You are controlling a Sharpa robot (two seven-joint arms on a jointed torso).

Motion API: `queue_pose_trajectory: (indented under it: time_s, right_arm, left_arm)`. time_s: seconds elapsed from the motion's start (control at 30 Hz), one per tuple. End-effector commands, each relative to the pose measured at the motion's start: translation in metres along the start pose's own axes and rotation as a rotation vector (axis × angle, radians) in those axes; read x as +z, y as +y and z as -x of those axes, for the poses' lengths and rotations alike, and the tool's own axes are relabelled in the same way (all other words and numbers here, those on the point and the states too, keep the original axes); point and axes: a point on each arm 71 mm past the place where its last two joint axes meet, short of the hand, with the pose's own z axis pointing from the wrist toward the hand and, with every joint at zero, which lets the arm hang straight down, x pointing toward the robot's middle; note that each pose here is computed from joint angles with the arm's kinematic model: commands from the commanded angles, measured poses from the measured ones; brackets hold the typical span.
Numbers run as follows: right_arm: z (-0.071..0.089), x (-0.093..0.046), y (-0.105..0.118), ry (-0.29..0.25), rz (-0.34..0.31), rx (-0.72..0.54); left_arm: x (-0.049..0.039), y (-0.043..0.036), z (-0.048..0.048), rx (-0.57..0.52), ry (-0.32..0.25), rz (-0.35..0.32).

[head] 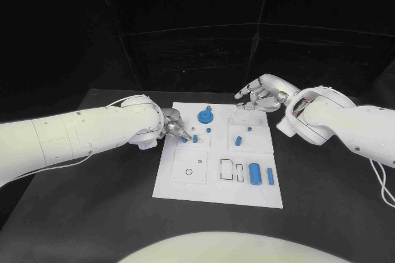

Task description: Assemble the parts on the task board

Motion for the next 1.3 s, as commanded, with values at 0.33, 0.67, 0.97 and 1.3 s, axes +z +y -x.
queue_pose_trajectory:
  time_s: [0.33, 0.67, 0.97, 1.3]
  right_arm:
    - [0.001, 0.0, 0.002, 0.001, 0.008, -0.001]
    - [0.001, 0.0, 0.002, 0.001, 0.008, -0.001]
    - [0.001, 0.0, 0.001, 0.001, 0.008, -0.001]
    - [0.001, 0.0, 0.0, 0.0, 0.002, -0.002]
  left_arm:
    - [0.0038, -0.0006, -0.0014, 0.021, 0.028, 0.023]
    - [0.0043, 0.0011, 0.0014, 0.008, 0.008, 0.015]
    - [-0.0011, 0.004, 0.0101, -0.066, -0.079, -0.035]
    - [-0.0065, 0.0127, 0.0257, -0.241, -0.211, -0.094]
